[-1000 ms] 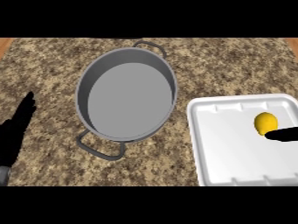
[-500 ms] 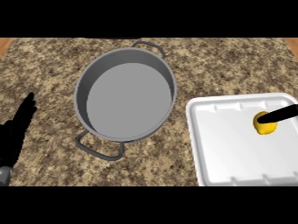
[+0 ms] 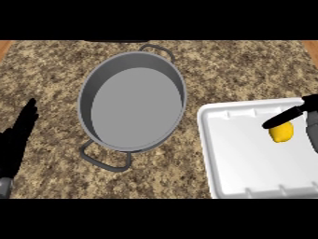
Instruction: Pick the lemon from the tray and place it in the pot
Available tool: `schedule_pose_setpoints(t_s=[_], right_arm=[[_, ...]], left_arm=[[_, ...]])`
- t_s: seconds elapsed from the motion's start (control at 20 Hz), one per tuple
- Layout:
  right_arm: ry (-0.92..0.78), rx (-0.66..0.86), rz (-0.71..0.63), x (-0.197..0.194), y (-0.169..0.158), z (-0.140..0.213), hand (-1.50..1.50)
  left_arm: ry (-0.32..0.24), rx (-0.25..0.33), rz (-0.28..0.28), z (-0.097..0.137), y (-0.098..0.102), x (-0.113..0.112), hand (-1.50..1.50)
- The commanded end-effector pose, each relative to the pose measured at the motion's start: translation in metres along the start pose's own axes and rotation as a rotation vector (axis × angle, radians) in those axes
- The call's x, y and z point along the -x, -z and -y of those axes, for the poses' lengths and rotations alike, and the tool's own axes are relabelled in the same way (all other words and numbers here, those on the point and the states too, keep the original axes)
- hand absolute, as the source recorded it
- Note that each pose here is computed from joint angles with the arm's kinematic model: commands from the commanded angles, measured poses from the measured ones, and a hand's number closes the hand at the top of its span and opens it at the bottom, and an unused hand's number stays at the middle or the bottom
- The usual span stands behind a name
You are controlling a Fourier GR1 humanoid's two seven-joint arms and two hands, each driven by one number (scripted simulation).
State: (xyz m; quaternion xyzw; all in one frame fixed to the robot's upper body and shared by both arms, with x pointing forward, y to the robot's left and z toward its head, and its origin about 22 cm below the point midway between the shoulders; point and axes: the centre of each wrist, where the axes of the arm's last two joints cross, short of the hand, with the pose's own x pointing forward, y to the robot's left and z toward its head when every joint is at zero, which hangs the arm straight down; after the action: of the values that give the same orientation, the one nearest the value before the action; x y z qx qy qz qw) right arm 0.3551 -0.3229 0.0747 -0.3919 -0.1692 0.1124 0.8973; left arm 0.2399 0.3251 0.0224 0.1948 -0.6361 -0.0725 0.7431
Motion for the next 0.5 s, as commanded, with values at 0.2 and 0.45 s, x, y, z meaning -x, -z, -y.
schedule_pose_setpoints(t_s=[0.2,0.45], right_arm=[[-0.040,-0.028,-0.201,-0.012,0.001,-0.024,-1.50],[-0.063,-0.021,-0.232,-0.004,0.017,-0.017,-1.50]], left_arm=[[-0.003,0.008,-0.013,-0.008,-0.008,0.008,0.00],[-0.003,-0.008,-0.015,-0.014,-0.006,0.000,0.00]])
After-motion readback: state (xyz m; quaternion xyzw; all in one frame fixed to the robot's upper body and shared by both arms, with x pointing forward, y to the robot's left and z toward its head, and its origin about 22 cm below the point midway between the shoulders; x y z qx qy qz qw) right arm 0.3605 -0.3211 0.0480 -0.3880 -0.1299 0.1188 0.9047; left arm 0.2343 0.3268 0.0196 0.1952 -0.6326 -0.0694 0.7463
